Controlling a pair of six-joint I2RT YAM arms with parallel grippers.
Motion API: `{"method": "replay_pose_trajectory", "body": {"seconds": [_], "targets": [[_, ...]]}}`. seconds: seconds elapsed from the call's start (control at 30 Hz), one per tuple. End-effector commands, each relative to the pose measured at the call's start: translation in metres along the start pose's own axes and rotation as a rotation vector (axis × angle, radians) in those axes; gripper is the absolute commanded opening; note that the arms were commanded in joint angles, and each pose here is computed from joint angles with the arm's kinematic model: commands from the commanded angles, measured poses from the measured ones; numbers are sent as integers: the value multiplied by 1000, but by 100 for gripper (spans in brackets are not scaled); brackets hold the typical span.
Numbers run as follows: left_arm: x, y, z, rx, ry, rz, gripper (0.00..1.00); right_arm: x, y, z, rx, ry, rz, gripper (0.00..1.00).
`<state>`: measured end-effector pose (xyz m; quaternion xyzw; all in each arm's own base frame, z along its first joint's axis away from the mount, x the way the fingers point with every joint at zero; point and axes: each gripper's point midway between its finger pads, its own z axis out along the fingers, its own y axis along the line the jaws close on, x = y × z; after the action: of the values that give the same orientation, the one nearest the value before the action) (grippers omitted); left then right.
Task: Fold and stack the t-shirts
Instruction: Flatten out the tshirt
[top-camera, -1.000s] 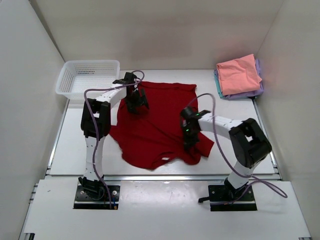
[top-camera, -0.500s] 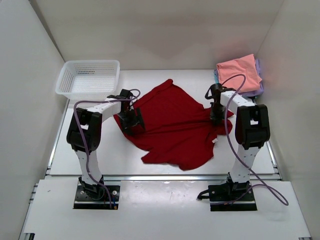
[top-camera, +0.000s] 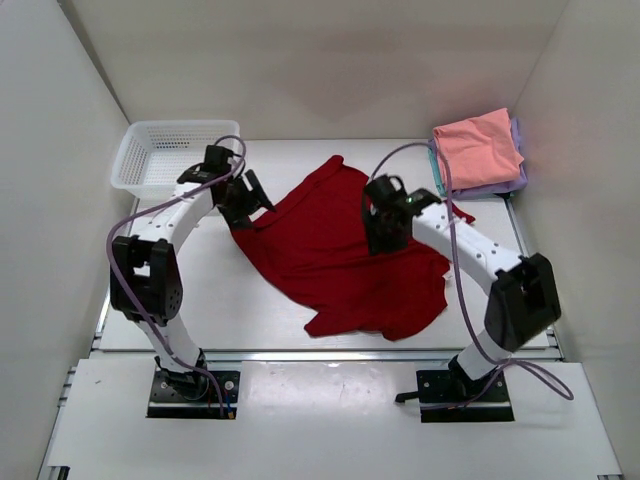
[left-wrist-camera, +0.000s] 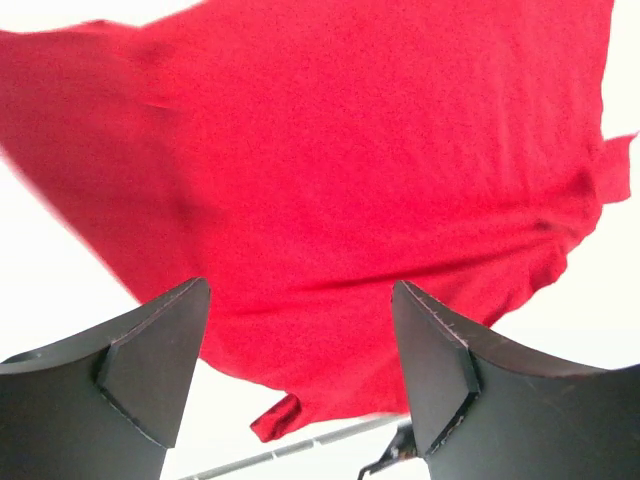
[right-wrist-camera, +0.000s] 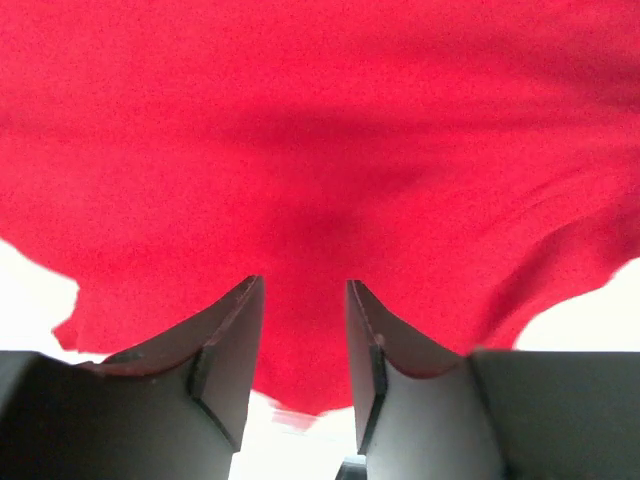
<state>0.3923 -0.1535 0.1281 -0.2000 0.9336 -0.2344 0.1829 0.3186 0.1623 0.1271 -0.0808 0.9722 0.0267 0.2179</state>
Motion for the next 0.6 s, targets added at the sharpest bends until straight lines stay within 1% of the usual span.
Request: {"method": "replay_pose_trajectory", "body": {"seconds": [0.0,0.03,0.07,0.1,0.13,0.17,0.2,0.23,0.27,0.3,0.33,0.37,0.43,0.47,0.5,0.53,0.57], "targets": [[-15,40,-11,-93,-70,-65,84,64,21,-9,-67,135,81,37],[-18,49,-8,-117,-86,-62,84,74,20,-14,-91,135,116,38],[-20,52,-6,-127,-94,-58,85,85,21,-13,-118,161,133,38],[-24,56,-4,-148,-110,-53,85,84,18,-17,-133,142,164,39],[-28,58,0,-168,-118,-37,85,92,13,-17,-126,152,185,40],[-36,55,1,-166,-143,-22,84,96,7,-20,-129,139,200,40],[-35,55,7,-172,-133,-15,84,93,0,-23,-132,118,236,40],[-40,54,11,-175,-145,-7,85,101,-5,-23,-130,130,239,41],[-47,46,9,-160,-161,1,84,108,-13,-21,-129,140,271,41],[-47,47,19,-164,-151,0,84,105,-20,-24,-125,124,295,41],[-49,46,23,-173,-145,2,83,113,-27,-21,-118,141,309,41],[-58,41,23,-183,-166,11,83,117,-31,-21,-107,145,313,41],[-59,47,35,-233,-141,17,79,120,-37,-22,-91,146,326,41],[-62,46,35,-253,-146,18,73,120,-41,-21,-90,141,328,41],[-61,45,42,-260,-129,28,63,123,-42,-22,-89,149,338,40],[-57,50,46,-293,-114,33,57,124,-46,-20,-76,151,345,41],[-61,55,44,-327,-127,38,56,126,-45,-21,-89,152,348,41]]}}
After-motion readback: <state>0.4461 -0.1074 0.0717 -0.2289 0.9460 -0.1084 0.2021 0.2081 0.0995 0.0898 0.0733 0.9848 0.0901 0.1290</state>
